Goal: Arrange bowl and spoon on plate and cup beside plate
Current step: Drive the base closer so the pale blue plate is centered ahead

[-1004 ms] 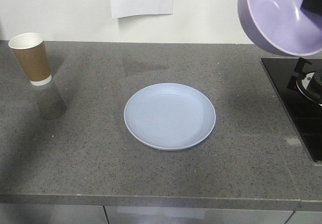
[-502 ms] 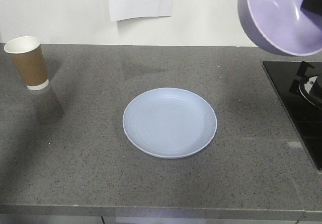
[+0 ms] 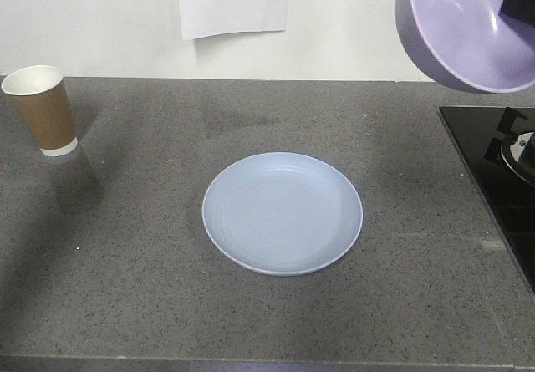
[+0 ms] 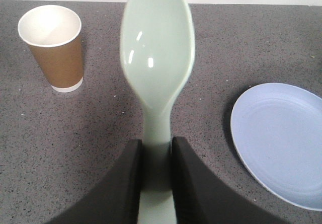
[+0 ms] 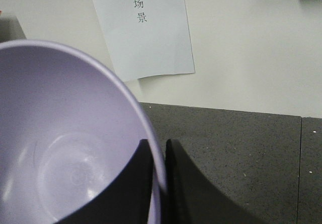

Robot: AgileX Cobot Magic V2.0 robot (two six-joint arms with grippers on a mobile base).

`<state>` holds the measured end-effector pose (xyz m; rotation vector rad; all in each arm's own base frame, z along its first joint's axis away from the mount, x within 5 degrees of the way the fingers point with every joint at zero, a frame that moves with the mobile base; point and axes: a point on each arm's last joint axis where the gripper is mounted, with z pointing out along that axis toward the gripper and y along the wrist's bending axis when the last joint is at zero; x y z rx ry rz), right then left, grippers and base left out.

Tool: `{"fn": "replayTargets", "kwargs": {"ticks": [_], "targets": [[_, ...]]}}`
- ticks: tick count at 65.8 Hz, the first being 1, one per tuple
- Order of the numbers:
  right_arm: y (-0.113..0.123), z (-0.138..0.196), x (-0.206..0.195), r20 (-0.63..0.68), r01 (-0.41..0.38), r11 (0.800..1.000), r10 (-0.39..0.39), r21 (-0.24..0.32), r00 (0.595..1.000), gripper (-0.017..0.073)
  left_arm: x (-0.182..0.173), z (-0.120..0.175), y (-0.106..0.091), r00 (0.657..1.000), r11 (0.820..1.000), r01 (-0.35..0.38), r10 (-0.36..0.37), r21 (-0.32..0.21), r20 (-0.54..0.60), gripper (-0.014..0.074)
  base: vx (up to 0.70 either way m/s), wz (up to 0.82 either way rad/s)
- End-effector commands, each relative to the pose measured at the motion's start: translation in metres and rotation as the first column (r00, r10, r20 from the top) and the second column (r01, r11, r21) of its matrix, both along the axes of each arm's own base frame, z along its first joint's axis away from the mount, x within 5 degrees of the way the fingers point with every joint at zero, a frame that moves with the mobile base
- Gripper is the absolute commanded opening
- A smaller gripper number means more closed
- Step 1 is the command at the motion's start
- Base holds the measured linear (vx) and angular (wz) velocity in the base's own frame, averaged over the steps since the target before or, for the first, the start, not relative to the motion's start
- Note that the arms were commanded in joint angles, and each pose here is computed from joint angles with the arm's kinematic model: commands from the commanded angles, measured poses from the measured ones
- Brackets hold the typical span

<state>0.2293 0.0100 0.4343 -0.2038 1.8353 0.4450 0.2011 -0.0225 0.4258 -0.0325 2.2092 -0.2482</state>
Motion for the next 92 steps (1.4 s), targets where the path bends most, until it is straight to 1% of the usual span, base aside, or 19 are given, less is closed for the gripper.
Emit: {"fn": "replayTargets", "kwargs": {"ticks": [1,92], "targets": [[0.0010,0.0184,-0.0064,0.082,0.015,1.000,-0.017,0.028,0.996,-0.0010,-0.0043,0.0157,-0.0014,0.995,1.000,0.001,0.002,-0.028,0.098,-0.0006,0.04,0.00],[0.0010,0.0184,-0.0064,0.082,0.015,1.000,-0.017,0.028,0.996,-0.0010,-0.0043,0.0157,-0.0014,0.995,1.000,0.001,0.002,-0.028,0.098,-0.0006,0.03,0.00]]}}
